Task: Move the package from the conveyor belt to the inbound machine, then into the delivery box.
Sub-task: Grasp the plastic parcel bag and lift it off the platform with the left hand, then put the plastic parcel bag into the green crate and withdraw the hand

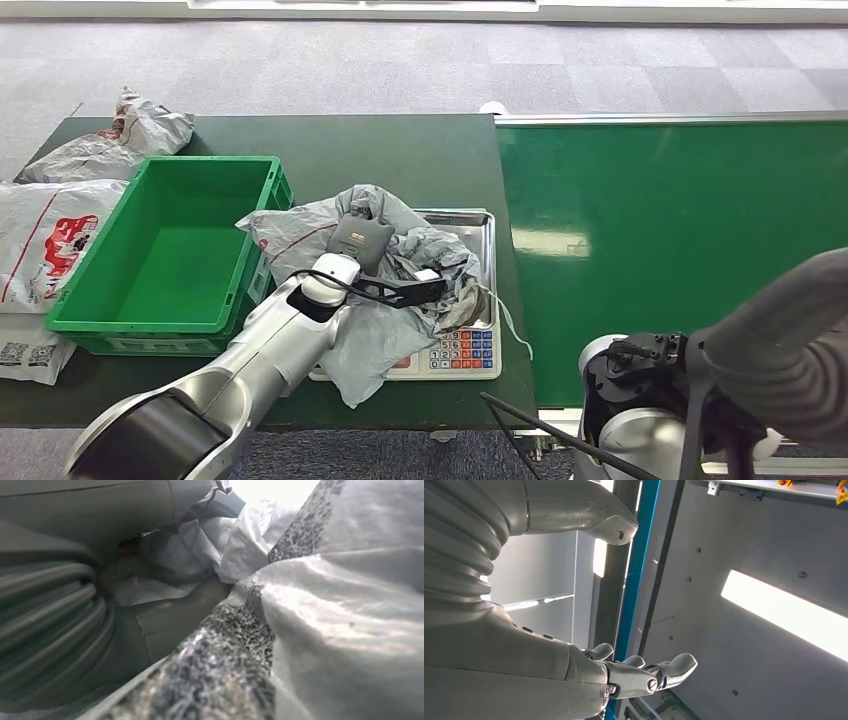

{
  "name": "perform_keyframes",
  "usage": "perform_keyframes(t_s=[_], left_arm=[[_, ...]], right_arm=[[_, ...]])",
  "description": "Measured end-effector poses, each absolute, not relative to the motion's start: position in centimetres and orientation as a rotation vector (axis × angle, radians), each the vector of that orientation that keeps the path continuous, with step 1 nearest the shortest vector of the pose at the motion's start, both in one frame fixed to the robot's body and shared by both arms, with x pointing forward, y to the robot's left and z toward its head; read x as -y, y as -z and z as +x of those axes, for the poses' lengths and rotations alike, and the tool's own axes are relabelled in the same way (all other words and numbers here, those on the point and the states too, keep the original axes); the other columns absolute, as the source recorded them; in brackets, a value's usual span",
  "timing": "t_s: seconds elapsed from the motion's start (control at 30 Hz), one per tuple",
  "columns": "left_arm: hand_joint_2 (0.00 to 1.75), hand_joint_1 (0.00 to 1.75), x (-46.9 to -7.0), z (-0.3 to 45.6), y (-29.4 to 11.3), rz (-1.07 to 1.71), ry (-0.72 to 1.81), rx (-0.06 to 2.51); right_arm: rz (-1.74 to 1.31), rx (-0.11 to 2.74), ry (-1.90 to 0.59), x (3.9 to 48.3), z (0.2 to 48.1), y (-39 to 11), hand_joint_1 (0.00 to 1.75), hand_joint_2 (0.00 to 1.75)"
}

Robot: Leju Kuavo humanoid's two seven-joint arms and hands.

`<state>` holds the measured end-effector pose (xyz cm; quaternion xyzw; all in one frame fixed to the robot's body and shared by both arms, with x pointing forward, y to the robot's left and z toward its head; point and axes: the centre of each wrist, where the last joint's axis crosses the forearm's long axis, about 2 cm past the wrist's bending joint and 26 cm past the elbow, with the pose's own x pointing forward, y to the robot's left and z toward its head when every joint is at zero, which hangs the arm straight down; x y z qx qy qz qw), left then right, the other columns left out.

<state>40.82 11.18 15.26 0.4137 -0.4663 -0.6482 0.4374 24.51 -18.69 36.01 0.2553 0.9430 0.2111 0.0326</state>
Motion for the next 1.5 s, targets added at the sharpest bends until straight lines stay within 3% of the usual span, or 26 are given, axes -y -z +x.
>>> perform_keyframes(t_s=[0.1, 0.2, 0.4, 0.7, 1.13, 1.5], left_arm=[[1.75, 1.75, -11.4, 40.9, -15.6, 1.112, 1.491, 1.285], [1.75, 1.75, -12.3, 41.6, -17.0, 1.241, 1.214, 1.489], [1.75, 1.75, -17.2, 43.6, -20.4, 1.349, 0.747, 1.646], [1.75, 1.75, -21.8, 43.7, -22.0, 1.427, 0.518, 1.652], [1.75, 1.75, -37.1, 43.4, -17.3, 1.634, 0.489, 1.015], [1.75, 1.75, -40.6, 42.2, -15.4, 1.617, 0.500, 0.867]], right_arm=[[0.794, -2.899, -0.642, 18.7, 24.5, -36.0, 0.00, 1.75], [0.810, -2.892, -0.626, 18.7, 24.5, -36.0, 0.00, 1.75], [0.834, -2.879, -0.604, 18.7, 24.4, -36.1, 0.00, 1.75], [0.843, -2.875, -0.595, 18.7, 24.4, -36.1, 0.00, 1.75], [0.891, -2.799, -0.591, 19.4, 23.2, -36.8, 0.00, 1.75], [0.895, -2.771, -0.608, 19.7, 22.7, -37.2, 0.00, 1.75]])
